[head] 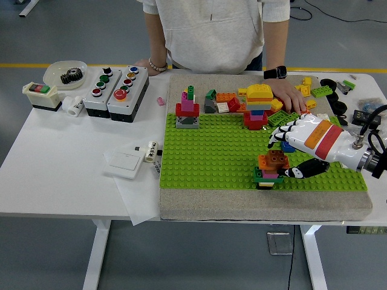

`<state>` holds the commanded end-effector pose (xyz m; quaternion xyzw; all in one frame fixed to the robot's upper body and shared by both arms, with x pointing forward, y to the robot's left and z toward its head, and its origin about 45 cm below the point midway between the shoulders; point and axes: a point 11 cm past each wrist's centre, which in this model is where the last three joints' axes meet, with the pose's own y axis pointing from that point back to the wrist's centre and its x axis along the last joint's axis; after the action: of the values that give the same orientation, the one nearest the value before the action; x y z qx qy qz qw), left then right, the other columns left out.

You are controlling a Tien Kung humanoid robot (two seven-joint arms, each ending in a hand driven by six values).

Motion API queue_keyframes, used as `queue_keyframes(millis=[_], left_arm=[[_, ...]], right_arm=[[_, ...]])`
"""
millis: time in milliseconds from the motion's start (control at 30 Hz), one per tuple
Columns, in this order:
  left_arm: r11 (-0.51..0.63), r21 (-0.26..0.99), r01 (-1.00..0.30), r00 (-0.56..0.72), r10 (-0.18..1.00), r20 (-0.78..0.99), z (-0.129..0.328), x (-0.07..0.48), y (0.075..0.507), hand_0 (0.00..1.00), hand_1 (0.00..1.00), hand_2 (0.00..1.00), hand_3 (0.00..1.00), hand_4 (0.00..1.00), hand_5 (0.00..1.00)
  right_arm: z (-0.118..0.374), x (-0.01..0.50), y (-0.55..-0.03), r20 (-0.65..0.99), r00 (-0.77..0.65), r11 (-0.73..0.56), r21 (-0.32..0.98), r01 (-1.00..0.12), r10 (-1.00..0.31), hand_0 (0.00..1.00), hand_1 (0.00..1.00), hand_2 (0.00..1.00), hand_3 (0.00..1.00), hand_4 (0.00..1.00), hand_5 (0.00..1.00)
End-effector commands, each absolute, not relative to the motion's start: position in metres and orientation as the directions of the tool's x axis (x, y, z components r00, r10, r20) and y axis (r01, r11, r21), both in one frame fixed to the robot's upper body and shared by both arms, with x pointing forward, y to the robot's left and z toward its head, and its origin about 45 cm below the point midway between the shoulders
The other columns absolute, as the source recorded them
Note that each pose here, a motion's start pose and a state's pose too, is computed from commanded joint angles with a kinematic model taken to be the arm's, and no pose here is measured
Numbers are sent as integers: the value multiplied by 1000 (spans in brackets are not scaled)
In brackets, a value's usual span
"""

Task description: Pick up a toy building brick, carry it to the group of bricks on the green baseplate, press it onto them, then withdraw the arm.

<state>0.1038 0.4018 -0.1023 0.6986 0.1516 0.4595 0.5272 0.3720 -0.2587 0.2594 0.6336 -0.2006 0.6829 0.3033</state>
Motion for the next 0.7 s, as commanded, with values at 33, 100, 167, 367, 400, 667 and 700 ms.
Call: queue_keyframes(millis=[33,100,167,367,400,667,700], left_arm=[[-398,876,-273,532,696,482,-102,104,402,676,601,737,653,753,645],[-398,876,-273,532,696,482,-102,104,402,676,601,737,653,753,645],[-398,876,-273,532,696,482,-102,104,402,674,599,737,652,752,644],[-398,876,-274,531,697,482,-102,104,402,673,598,737,652,753,645],[-397,876,-274,531,697,482,-102,104,402,673,598,737,652,753,645],[-398,876,-274,532,696,483,-102,104,402,672,598,737,652,752,644],[-398,876,-274,532,696,483,-102,104,401,672,598,737,652,752,644]], right_arm=[[259,372,-259,987,-13,-735,110,-669,160,341,542,717,685,867,449],[259,372,-259,987,-12,-735,112,-669,161,341,542,717,685,867,449],[259,372,-260,987,-9,-732,115,-671,163,359,565,751,744,897,456],[264,371,-264,990,-6,-724,100,-682,142,434,604,793,855,980,509],[267,370,-265,992,-7,-721,88,-687,128,434,604,793,855,980,509],[287,364,-266,998,-42,-717,10,-697,55,419,599,802,880,993,516],[290,362,-265,998,-44,-716,-2,-698,40,419,599,802,880,993,516]])
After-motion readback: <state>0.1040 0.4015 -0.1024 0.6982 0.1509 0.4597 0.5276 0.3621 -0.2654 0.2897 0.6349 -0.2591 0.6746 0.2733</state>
